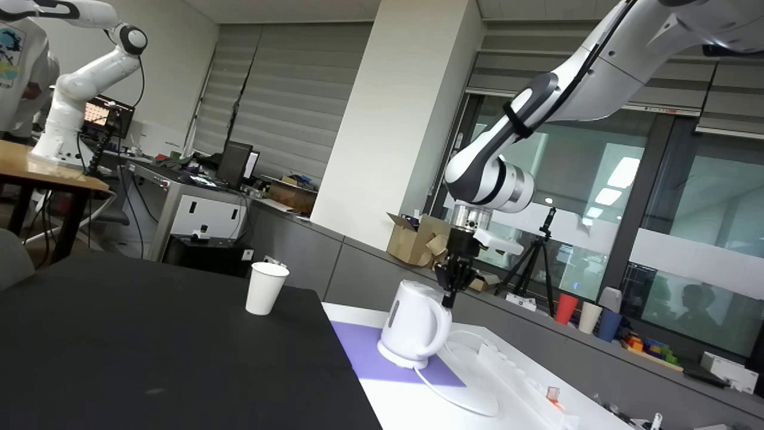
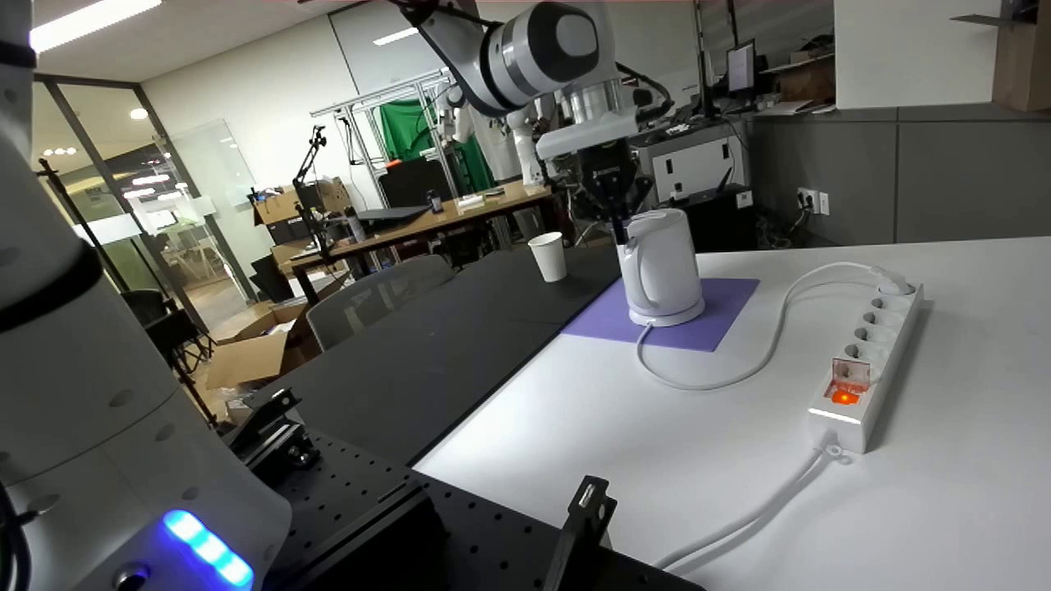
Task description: Press the switch on the kettle
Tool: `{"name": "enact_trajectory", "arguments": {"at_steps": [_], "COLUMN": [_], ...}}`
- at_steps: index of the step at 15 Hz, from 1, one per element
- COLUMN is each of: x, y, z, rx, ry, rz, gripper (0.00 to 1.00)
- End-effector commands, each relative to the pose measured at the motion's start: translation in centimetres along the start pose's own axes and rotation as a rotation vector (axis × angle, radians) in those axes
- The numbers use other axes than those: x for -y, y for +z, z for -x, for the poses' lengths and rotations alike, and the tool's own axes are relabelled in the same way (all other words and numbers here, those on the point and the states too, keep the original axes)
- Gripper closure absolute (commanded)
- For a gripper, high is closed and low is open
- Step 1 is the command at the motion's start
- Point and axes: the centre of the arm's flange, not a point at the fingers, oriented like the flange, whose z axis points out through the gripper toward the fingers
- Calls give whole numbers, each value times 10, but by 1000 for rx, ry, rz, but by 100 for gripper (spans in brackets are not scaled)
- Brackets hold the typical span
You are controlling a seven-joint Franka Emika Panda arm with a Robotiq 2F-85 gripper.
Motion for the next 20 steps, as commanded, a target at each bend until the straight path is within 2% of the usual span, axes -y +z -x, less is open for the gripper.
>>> {"name": "enact_trajectory", "arguments": {"at_steps": [1, 20], "x": [-5, -14], "y": [-1, 28], "z": [-5, 2], "rx": [7, 29], "ry": [28, 47], "rz": [24, 1], "gripper": [100, 100]}}
